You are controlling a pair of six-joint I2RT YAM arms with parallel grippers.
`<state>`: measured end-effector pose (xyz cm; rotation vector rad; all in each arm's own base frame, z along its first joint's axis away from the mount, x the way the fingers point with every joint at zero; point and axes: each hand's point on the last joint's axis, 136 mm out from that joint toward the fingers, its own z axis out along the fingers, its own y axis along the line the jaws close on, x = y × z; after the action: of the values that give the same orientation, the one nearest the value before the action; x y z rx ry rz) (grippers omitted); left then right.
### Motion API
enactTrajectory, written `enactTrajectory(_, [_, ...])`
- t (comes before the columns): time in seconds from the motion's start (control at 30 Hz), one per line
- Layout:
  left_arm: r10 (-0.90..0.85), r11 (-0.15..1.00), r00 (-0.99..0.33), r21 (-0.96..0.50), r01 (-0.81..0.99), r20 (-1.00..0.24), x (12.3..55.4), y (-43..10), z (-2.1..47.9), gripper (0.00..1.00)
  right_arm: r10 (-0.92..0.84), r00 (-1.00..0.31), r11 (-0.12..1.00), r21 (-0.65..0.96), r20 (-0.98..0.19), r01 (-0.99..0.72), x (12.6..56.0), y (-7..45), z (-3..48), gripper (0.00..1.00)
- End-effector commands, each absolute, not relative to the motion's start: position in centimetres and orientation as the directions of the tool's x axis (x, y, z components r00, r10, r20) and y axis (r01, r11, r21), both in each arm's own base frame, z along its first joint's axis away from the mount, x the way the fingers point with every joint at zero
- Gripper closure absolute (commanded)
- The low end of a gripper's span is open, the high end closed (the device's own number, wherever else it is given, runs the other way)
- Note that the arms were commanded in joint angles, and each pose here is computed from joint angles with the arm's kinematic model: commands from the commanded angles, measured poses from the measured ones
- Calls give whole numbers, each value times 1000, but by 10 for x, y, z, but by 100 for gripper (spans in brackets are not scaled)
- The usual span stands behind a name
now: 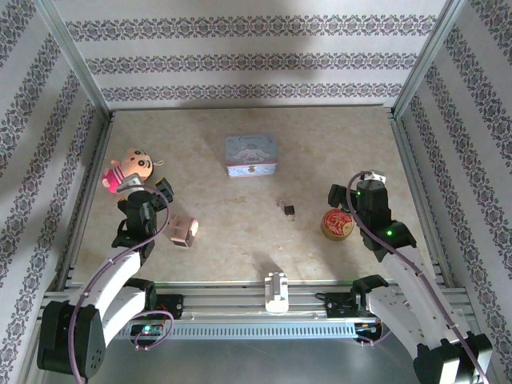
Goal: Unlock the padlock with the key
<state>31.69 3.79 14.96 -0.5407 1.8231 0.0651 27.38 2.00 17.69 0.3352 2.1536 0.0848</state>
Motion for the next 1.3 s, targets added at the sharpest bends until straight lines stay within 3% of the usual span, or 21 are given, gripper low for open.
enactTrajectory(0.0, [-172, 918, -91, -126, -376, -981, 326, 47, 180, 1, 223, -423, 964, 135, -878, 228, 284, 5, 185, 2])
enactTrajectory(0.23, [-54, 965, -140, -16, -262, -989, 343, 33, 162, 1, 235, -297, 962, 177, -925, 208, 289, 5, 174, 2])
enactTrajectory(0.53, [37, 992, -141, 53, -112, -989, 362, 9, 149, 1, 152, -267, 977, 104, -952, 186, 285, 1, 167, 2])
enactTrajectory(1.0, [89, 993, -208, 71, 96, -974, 378, -21, 98, 1, 70, -193, 984, 36, -979, 173, 286, -5, 173, 2])
enactTrajectory(1.13, [42, 996, -328, 11, 94, -944, 398, -14, 89, 1, 50, -151, 987, 26, -987, 157, 289, -7, 177, 2])
enactTrajectory(1.27, [-32, 998, -322, -49, 45, -946, 399, 3, 89, 1, 39, -124, 990, 21, -992, 141, 293, -11, 174, 2])
